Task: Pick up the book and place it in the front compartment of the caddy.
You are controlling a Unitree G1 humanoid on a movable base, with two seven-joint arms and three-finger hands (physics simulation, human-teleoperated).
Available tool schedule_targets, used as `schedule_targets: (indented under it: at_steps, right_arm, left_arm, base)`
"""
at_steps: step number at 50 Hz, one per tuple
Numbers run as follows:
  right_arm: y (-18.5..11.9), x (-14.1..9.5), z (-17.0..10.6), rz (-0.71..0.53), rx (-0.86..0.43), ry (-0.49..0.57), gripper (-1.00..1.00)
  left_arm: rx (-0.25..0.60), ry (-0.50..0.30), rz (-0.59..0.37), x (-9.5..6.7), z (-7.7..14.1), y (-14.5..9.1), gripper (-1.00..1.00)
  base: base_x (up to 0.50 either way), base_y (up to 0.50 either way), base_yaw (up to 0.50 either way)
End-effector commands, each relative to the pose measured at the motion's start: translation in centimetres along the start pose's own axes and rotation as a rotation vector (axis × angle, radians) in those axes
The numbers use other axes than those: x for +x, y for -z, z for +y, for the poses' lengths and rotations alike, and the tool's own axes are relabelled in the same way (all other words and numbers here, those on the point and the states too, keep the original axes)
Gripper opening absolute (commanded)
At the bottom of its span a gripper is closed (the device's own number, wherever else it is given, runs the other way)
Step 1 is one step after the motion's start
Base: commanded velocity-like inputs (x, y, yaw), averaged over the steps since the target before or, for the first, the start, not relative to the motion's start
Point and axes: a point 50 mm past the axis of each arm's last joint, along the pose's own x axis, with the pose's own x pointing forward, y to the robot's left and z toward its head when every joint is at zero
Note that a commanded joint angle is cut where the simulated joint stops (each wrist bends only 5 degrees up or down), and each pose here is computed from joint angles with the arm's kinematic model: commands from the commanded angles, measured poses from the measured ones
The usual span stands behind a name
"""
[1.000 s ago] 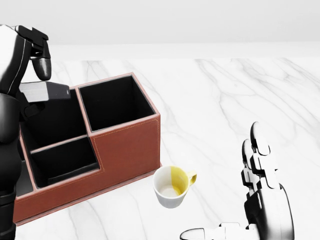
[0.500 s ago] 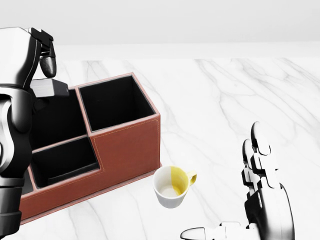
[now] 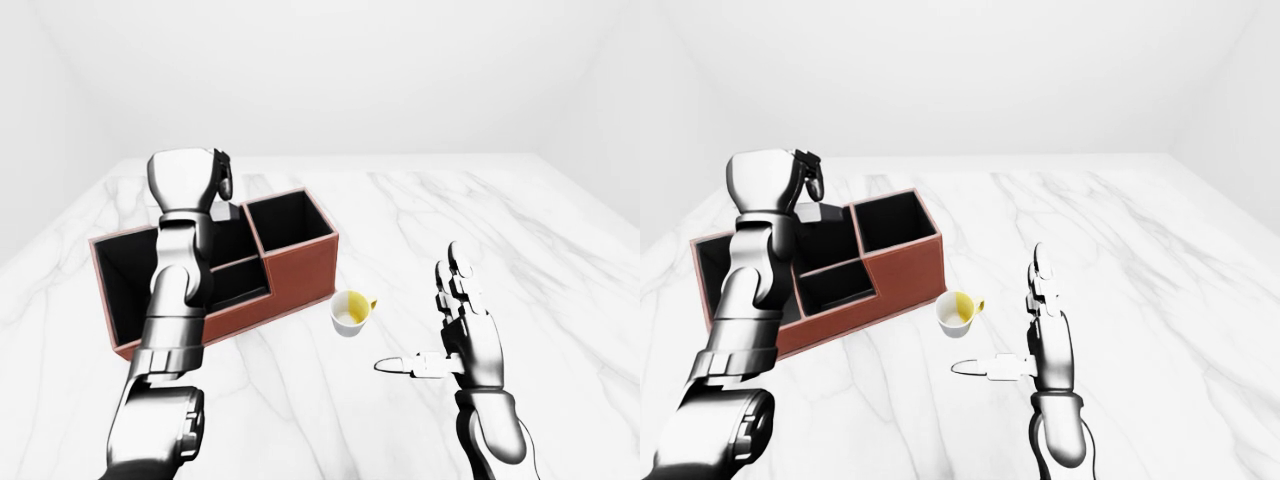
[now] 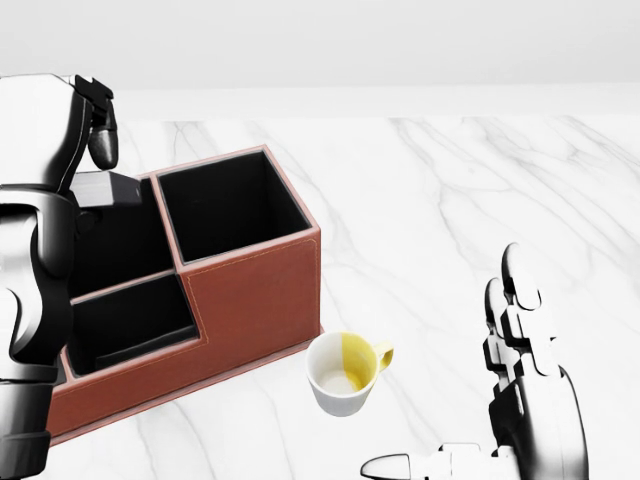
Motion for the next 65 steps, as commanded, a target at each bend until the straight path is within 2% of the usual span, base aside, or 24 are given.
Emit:
schedule_targets:
  at_steps: [1, 8, 22, 26, 41, 44, 48, 65]
  right_arm:
    - [0.1, 0.0, 0.0, 0.001, -0.001, 0.002, 1.0]
    - [0.0, 0.0, 0.0, 0.001, -0.001, 0.001, 1.0]
    - [0.1, 0.0, 0.0, 0.001, -0.002, 0.001, 1.0]
    - [0.1, 0.1, 0.0, 0.001, -0.001, -0.001, 1.0]
    - [0.0, 0.0, 0.1, 0.001, -0.001, -0.001, 1.0]
    - [0.1, 0.1, 0.0, 0.0, -0.001, -0.002, 1.0]
    - [0.0, 0.0, 0.1, -0.001, 0.0, -0.002, 1.0]
    - [-0.1, 0.0, 0.1, -0.003, -0.002, 0.0, 1.0]
  left_arm:
    - [-0.016, -0.036, 0.01, 0.2, -0.5, 0.0, -1.0]
    - [-0.032, -0.018, 0.028, 0.3, -1.6, 0.3, -1.0]
    - [-0.009, -0.005, 0.022, -0.1, -2.3, 0.3, -1.0]
    - [0.025, -0.012, 0.015, 0.0, -2.7, 0.3, -1.0]
    - [0.013, 0.004, 0.009, -0.3, -4.0, -0.6, -1.0]
    - [0.008, -0.014, 0.016, -0.1, -4.3, -0.7, -1.0]
    - [0.004, 0.011, 0.04, -0.2, -5.6, -0.4, -1.0]
    - [-0.009, 0.137, 0.086, -0.6, -7.9, 0.0, -1.0]
  base:
    - [0.0, 0.0, 0.0]
    - [0.0, 0.0, 0.0]
    - [0.0, 0.0, 0.0]
    - [0.0, 0.0, 0.0]
    - [0.0, 0.0, 0.0]
    - [0.0, 0.0, 0.0]
    - [0.0, 0.0, 0.0]
    - [0.0, 0.0, 0.0]
